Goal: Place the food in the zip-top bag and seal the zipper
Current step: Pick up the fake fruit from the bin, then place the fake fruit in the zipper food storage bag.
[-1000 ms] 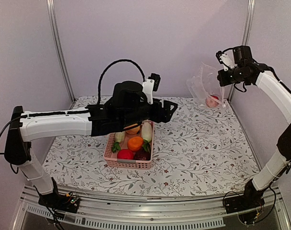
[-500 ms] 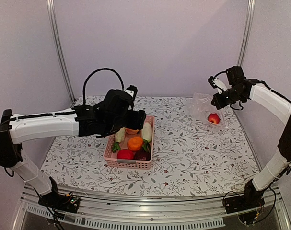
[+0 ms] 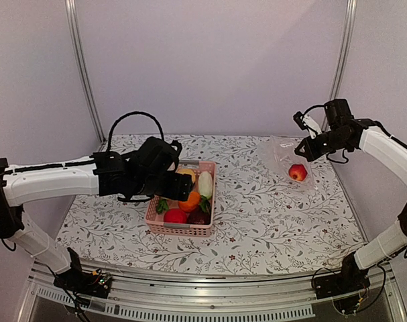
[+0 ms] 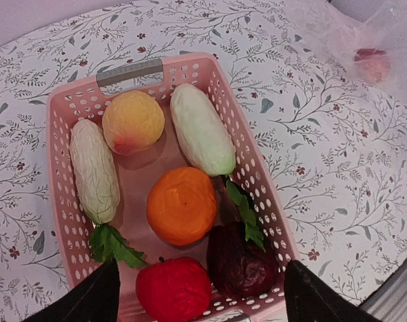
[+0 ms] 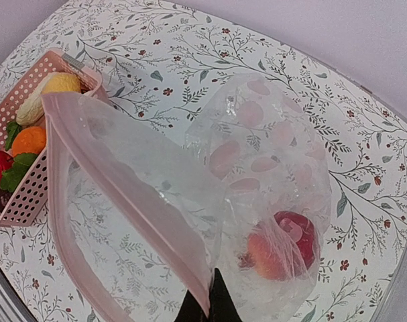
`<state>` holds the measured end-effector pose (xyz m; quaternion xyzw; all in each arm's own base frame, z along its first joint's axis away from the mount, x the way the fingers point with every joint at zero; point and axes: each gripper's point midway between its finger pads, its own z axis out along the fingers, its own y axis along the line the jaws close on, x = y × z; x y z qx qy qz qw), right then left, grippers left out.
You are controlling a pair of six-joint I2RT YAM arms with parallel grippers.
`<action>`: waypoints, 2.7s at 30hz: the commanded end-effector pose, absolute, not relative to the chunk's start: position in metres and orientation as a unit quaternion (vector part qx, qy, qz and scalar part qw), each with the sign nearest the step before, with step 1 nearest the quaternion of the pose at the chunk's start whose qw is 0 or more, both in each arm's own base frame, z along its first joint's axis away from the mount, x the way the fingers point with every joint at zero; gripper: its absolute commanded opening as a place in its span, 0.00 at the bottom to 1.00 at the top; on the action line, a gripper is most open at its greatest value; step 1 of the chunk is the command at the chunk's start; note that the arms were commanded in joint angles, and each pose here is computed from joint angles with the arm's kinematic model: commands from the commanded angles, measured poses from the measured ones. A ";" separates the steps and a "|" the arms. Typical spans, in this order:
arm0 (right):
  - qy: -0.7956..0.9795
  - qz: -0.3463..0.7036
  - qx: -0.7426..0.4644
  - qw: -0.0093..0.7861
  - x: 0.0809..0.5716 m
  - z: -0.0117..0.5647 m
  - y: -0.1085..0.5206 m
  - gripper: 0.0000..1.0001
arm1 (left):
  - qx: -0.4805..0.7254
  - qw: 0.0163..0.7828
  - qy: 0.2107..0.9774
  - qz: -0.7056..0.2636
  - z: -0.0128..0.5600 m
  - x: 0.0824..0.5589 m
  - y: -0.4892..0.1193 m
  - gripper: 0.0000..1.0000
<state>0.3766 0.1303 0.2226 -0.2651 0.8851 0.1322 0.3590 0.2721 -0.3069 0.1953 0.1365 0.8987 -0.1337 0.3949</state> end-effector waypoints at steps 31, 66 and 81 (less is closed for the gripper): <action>0.880 0.184 -0.293 0.325 0.336 0.205 0.140 0.00 | 0.198 0.146 0.969 -0.037 0.073 0.246 -0.282 0.88; 0.892 0.169 -0.286 0.306 0.347 0.202 0.136 0.00 | 0.203 0.196 0.959 -0.002 0.112 0.275 -0.282 0.64; 0.893 0.164 -0.293 0.298 0.344 0.218 0.140 0.00 | 0.182 0.307 0.931 -0.077 0.193 0.309 -0.324 0.59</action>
